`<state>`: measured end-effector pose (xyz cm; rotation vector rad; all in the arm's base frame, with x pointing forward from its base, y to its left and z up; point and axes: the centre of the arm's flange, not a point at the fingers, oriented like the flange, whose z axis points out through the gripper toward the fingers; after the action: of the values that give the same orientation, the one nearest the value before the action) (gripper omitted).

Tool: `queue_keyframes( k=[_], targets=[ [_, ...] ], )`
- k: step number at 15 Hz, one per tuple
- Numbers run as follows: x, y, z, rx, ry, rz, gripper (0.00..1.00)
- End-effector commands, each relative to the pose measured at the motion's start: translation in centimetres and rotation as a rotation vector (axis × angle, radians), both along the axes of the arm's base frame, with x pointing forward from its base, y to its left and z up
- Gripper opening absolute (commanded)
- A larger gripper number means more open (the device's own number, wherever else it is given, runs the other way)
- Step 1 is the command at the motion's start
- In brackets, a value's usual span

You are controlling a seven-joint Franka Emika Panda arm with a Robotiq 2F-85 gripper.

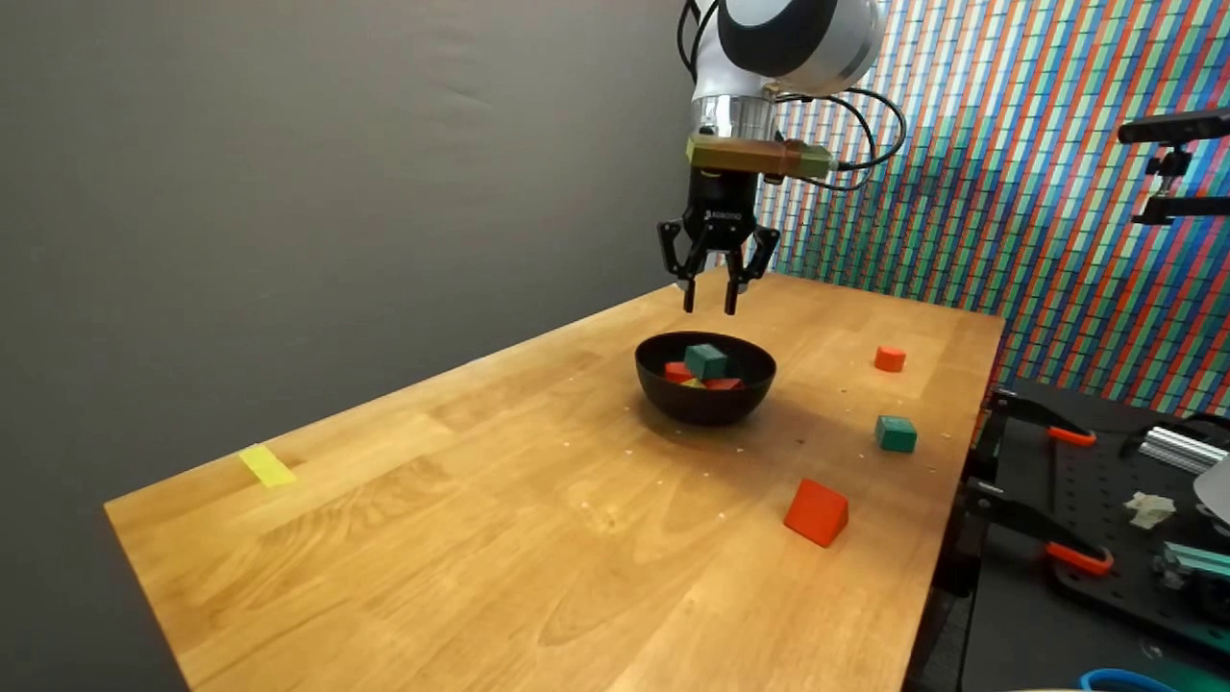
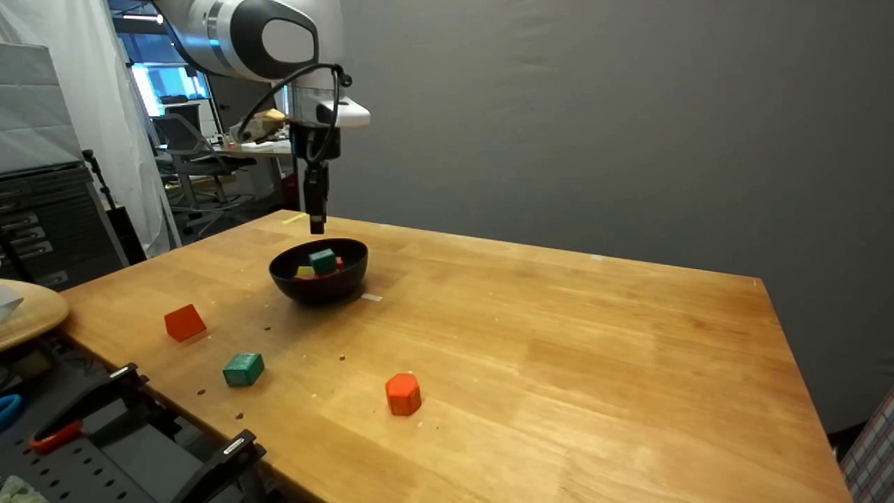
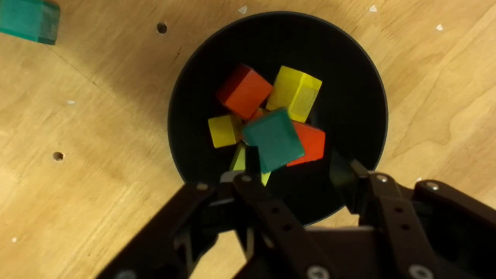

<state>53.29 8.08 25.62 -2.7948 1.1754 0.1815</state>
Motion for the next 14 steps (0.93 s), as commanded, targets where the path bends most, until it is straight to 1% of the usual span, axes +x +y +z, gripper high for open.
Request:
queue_keyframes(
  k=[1, 2, 3, 4, 5, 6, 7, 9, 10, 11, 12, 14],
  targets=[
    [0.0, 0.0, -0.1, -0.001, -0.001, -0.002, 0.77],
    [-0.2, 0.3, 0.3, -0.081, -0.023, 0.033, 0.77],
    [-0.6, 0.3, 0.8, -0.122, -0.022, 0.071, 0.77],
    [-1.8, 0.2, 1.7, -0.169, -0.022, 0.086, 0.84],
    [-2.9, 0.0, 2.2, -0.197, -0.029, 0.1, 0.91],
    [-4.5, -0.7, 2.6, -0.251, -0.043, 0.092, 0.98],
    [-6.2, -1.7, 2.8, -0.293, -0.049, 0.073, 1.0],
    [-9.4, -3.9, 2.7, -0.371, -0.057, 0.043, 1.0],
    [-10.7, -5.4, 2.4, -0.394, -0.054, 0.029, 1.0],
    [-11.9, -6.5, 2.1, -0.395, -0.044, 0.014, 1.0],
    [-7.8, -4.3, 0.8, -0.373, -0.013, 0.051, 1.0],
    [-10.1, -5.9, 0.8, -0.385, -0.002, 0.032, 1.0]
  ],
)
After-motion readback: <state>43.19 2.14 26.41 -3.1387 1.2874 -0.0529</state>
